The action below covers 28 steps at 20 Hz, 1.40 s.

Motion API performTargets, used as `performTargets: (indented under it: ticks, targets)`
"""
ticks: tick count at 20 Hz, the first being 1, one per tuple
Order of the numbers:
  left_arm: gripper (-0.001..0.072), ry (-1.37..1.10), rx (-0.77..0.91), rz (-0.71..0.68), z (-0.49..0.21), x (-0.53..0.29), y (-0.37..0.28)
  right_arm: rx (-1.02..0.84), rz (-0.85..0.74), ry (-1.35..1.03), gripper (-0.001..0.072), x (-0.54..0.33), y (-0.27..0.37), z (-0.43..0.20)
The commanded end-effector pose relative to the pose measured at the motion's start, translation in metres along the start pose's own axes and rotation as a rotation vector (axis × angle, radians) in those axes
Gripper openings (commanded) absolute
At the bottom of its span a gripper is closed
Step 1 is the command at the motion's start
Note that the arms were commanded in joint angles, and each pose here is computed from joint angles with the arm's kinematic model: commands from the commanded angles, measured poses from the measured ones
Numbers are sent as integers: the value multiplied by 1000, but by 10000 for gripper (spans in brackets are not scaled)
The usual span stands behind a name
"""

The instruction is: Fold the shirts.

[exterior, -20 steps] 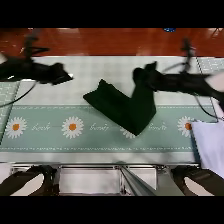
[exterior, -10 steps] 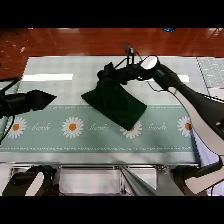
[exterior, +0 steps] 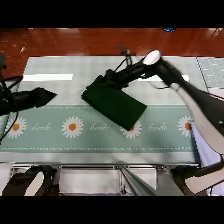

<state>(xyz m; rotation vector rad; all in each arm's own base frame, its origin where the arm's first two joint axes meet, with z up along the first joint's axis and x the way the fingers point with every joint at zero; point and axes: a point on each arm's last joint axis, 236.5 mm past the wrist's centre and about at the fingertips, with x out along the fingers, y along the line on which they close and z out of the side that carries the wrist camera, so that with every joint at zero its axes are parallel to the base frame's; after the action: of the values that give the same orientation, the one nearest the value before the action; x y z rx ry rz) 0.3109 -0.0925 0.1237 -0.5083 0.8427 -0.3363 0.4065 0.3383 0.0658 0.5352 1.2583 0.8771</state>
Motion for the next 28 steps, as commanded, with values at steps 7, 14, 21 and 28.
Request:
performTargets:
  ticks: [7,14,21,28]
  targets:
    - [18,-224,25,58,50,-67,-1,120,-820,-506,407,-267,-107,-78]
    - [18,-60,18,6,-5,-25,-3,555,-467,-465,407,-125,-178,-165]
    - [18,16,8,-14,-32,-8,-3,689,-266,-354,414,-55,-191,-159]
    - [18,31,-5,-13,-33,-3,0,710,-176,-290,414,-28,-188,-147]
